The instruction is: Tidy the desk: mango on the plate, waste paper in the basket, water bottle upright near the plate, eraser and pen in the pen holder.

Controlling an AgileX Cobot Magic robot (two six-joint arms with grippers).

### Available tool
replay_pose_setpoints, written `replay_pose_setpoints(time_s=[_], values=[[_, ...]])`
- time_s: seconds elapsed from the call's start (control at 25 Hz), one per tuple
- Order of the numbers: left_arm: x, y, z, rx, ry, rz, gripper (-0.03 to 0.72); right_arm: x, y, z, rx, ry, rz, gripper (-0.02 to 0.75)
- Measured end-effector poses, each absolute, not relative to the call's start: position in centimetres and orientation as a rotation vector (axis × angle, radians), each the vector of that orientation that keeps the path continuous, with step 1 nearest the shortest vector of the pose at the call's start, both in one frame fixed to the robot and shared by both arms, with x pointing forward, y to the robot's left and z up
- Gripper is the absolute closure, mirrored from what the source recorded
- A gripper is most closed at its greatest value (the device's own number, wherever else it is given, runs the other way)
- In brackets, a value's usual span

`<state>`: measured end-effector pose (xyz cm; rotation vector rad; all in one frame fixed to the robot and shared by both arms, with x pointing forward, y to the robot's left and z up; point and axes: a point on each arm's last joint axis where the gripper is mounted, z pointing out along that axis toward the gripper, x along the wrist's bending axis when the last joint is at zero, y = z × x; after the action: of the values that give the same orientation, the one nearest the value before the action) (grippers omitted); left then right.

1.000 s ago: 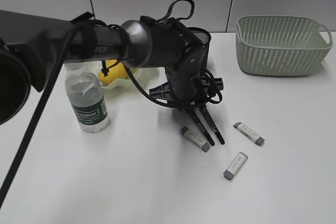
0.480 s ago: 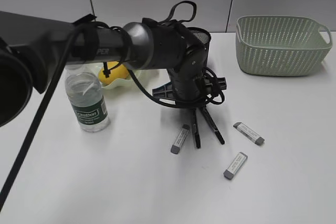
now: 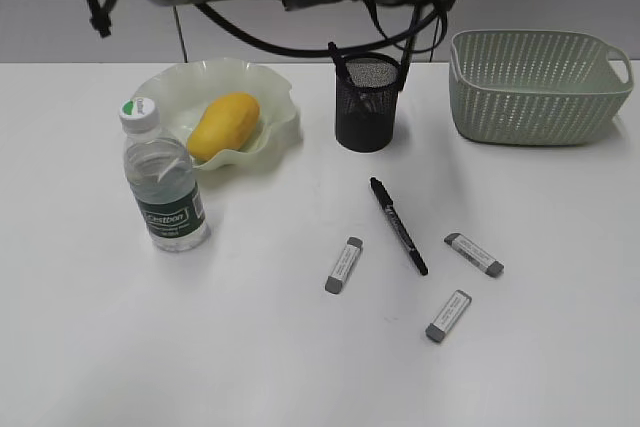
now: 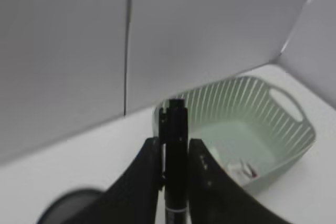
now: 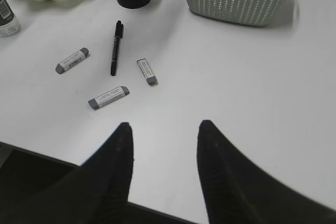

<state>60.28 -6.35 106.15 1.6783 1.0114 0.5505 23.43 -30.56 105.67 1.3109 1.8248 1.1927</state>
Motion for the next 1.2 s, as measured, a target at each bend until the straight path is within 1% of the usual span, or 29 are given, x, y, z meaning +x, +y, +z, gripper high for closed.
replay_pose_setpoints(time_s=[0.08,0.2,0.36,0.48,0.64,0.84,1.0,1.2], values=[[60.9,-6.2,106.8,1.683,0.85,0.601,0.579,23.4,-30.6,105.7,1.311,1.825,1.193,0.407],[63.3,-5.0,105.4,1.687,0.739,0.594,0.579,23.4,-30.6,105.7,1.311,1.825,1.193,0.407],[66.4,-2.8,102.4,1.676,0.744,0.537,0.579,23.4,-30.6,105.7,1.311,1.825,1.193,0.407],[67.4,-1.9,101.3,1.68,0.714,0.538,0.579,23.4,-30.6,105.7,1.311,1.825,1.193,0.407],[67.7,-1.9,101.1,1.629,0.599,0.521,0.579,23.4,-30.6,105.7,1.311,1.825,1.193,0.407],[68.3,-2.2,99.9,1.546,0.531,0.58,0.579,23.4,-30.6,105.7,1.311,1.825,1.193,0.407],[68.6,-2.4,98.1,1.54,0.53,0.578,0.579,23.4,-30.6,105.7,1.311,1.825,1.193,0.407],[69.1,-2.2,95.8,1.573,0.56,0.571,0.575,23.4,-30.6,105.7,1.31,1.824,1.194,0.407]])
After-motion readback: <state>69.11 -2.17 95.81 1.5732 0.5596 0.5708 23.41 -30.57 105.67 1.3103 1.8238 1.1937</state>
